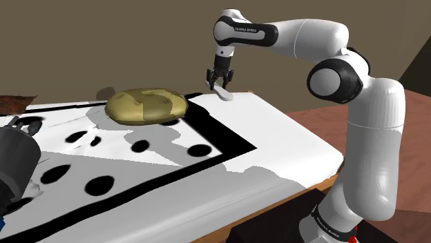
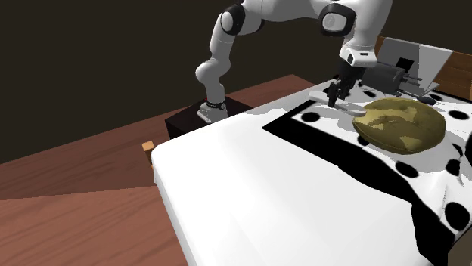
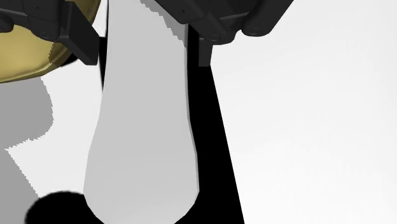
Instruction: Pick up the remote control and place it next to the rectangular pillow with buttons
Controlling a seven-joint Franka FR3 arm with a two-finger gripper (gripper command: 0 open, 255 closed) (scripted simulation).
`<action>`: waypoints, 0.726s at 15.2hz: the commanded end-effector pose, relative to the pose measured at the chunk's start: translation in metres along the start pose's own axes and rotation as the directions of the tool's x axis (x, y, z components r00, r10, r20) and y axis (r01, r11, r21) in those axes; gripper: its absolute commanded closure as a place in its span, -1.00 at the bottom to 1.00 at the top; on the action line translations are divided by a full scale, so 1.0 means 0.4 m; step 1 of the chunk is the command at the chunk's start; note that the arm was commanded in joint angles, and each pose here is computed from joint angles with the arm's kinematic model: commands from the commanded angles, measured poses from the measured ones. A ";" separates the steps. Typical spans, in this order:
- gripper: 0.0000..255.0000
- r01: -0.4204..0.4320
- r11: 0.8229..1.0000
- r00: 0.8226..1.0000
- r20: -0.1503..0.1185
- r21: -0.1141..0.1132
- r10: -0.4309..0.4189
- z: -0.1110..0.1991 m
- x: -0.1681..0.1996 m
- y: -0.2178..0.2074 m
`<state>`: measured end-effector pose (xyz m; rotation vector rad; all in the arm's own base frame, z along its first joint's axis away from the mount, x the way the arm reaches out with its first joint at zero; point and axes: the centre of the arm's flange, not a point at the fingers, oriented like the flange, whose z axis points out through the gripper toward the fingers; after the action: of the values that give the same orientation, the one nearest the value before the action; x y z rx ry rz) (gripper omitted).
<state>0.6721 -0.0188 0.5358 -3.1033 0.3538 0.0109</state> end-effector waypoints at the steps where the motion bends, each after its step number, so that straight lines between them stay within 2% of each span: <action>1: 1.00 0.000 1.000 1.000 -0.001 0.000 0.000 0.026 0.001 -0.001; 11: 1.00 0.000 1.000 1.000 -0.001 0.000 0.000 0.158 0.003 0.001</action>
<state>0.6722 -0.0181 0.4772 -3.1033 0.3542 0.0111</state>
